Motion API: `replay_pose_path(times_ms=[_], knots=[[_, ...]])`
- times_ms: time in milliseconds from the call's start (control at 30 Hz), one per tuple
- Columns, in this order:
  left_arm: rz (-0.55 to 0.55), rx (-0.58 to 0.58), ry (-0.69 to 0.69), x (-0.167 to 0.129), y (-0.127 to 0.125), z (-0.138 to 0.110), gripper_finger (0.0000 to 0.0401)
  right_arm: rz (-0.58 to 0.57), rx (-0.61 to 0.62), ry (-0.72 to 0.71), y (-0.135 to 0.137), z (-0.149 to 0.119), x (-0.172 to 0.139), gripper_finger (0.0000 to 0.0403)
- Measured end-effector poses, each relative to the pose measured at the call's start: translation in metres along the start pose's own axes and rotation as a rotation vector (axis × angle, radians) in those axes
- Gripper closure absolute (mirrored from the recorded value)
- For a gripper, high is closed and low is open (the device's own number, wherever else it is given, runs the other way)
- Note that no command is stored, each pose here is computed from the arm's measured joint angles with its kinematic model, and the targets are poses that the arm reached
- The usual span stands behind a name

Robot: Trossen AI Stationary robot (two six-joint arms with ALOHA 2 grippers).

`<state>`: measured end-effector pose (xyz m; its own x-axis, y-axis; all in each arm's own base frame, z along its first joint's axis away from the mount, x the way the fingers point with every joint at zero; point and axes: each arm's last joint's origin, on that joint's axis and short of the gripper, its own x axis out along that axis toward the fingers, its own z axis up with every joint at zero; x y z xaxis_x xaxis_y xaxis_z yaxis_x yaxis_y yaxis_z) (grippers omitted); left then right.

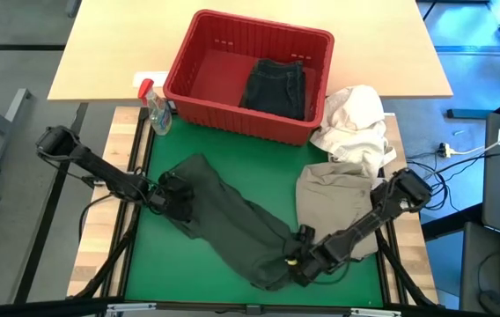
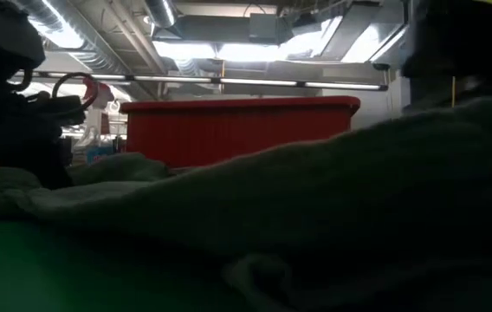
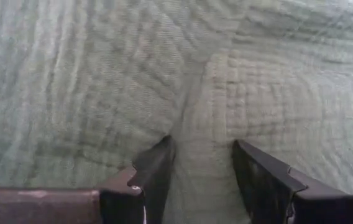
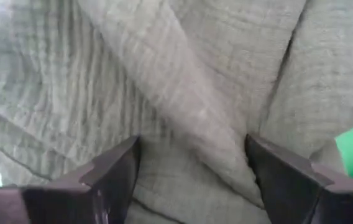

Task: Fold Laundry from Bin
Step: Fold the green polo shirt

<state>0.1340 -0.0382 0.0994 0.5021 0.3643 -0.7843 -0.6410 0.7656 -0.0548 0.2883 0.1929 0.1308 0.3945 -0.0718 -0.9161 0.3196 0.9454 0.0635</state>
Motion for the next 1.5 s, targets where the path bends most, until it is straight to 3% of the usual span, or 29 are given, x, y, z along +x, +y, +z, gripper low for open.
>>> replay_pose_path(times_ms=[133, 267, 467, 633, 733, 867, 1067, 1233, 1367, 1500], knots=[[-0.012, 0.002, -0.001, -0.004, -0.002, -0.005, 0.0232, -0.008, 0.022, -0.029, 0.010, -0.019, -0.005, 0.0111], [-0.037, 0.048, 0.003, -0.009, -0.009, -0.001, 0.0232, 0.039, -0.008, -0.066, 0.029, -0.018, -0.015, 0.0111], [-0.173, 0.136, -0.074, -0.034, -0.042, 0.035, 0.0232, 0.072, -0.155, -0.163, 0.048, 0.018, -0.043, 0.0111], [-0.257, 0.203, -0.138, -0.057, -0.063, 0.064, 0.0232, -0.003, -0.222, -0.199, 0.036, 0.055, -0.051, 0.0111], [-0.196, 0.231, -0.173, -0.059, -0.062, 0.067, 0.0232, -0.038, -0.223, -0.199, 0.019, 0.073, -0.044, 0.0111], [-0.078, 0.165, -0.213, -0.045, -0.051, 0.061, 0.0232, -0.029, -0.155, -0.182, -0.007, 0.088, -0.024, 0.0111], [0.031, 0.061, -0.155, -0.005, -0.022, 0.051, 0.0232, -0.022, -0.036, -0.069, -0.039, 0.076, 0.006, 0.0111], [0.255, 0.006, -0.133, 0.017, 0.014, 0.052, 0.0232, 0.090, 0.081, -0.092, -0.040, 0.060, 0.022, 0.0111], [0.312, 0.115, -0.168, 0.026, 0.027, 0.071, 0.0232, 0.145, 0.127, -0.156, -0.031, 0.049, 0.024, 0.0111], [0.203, 0.282, -0.254, 0.030, 0.031, 0.096, 0.0232, 0.144, 0.125, -0.238, -0.026, 0.051, 0.023, 0.0111]])
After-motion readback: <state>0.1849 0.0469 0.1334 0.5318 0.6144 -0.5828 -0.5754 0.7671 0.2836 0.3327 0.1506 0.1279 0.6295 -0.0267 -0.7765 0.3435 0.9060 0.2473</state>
